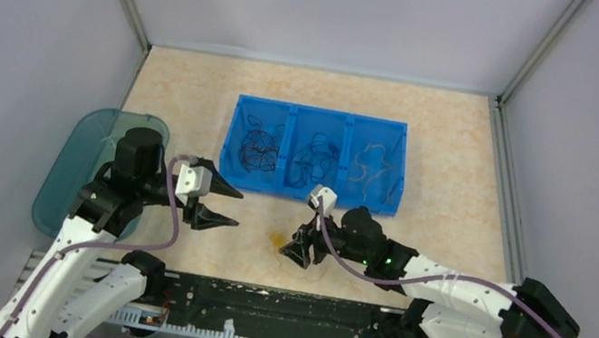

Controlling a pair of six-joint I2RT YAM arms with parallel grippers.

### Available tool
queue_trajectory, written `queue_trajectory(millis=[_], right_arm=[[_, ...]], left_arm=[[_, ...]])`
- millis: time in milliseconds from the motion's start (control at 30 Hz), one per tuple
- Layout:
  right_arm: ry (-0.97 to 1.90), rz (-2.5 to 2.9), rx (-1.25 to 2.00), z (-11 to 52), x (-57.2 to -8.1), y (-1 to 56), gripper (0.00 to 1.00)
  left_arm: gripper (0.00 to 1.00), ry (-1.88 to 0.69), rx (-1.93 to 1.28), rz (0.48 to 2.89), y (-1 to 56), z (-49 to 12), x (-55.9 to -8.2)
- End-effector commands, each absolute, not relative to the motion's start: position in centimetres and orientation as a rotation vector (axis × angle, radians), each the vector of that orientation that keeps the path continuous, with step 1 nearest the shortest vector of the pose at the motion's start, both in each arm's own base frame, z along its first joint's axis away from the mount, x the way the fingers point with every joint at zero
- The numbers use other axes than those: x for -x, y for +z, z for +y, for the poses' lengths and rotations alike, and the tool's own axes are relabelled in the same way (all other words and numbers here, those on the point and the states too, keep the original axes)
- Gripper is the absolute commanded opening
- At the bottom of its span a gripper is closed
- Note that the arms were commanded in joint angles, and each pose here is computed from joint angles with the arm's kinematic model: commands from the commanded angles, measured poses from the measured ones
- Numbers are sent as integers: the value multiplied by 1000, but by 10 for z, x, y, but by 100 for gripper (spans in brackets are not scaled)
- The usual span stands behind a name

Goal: Untangle the cables
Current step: Untie the cable.

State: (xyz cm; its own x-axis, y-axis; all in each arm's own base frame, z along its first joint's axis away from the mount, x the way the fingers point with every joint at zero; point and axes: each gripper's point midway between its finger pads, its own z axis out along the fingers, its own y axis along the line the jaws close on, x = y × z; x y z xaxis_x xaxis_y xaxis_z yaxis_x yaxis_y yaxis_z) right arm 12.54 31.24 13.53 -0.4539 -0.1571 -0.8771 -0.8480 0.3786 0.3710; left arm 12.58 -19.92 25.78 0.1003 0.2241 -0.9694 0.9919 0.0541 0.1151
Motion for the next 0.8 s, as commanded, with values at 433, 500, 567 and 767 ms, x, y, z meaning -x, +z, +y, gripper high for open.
queue_trajectory(millis=[433,500,567,767], right_arm=[[1076,1926,877,352,-149,111,35],[1057,1946,876,353,-152,108,34],[1022,1976,893,352,-154,103,37],[970,1997,931,344,-152,100,49]], left_arm=[[62,-909,-1411,1235,272,-198,-122],[62,-908,-1411,1231,273,-198,-122],[62,-909,-1411,1225,274,-198,-121],[62,-908,-1413,1213,278,-198,-119]])
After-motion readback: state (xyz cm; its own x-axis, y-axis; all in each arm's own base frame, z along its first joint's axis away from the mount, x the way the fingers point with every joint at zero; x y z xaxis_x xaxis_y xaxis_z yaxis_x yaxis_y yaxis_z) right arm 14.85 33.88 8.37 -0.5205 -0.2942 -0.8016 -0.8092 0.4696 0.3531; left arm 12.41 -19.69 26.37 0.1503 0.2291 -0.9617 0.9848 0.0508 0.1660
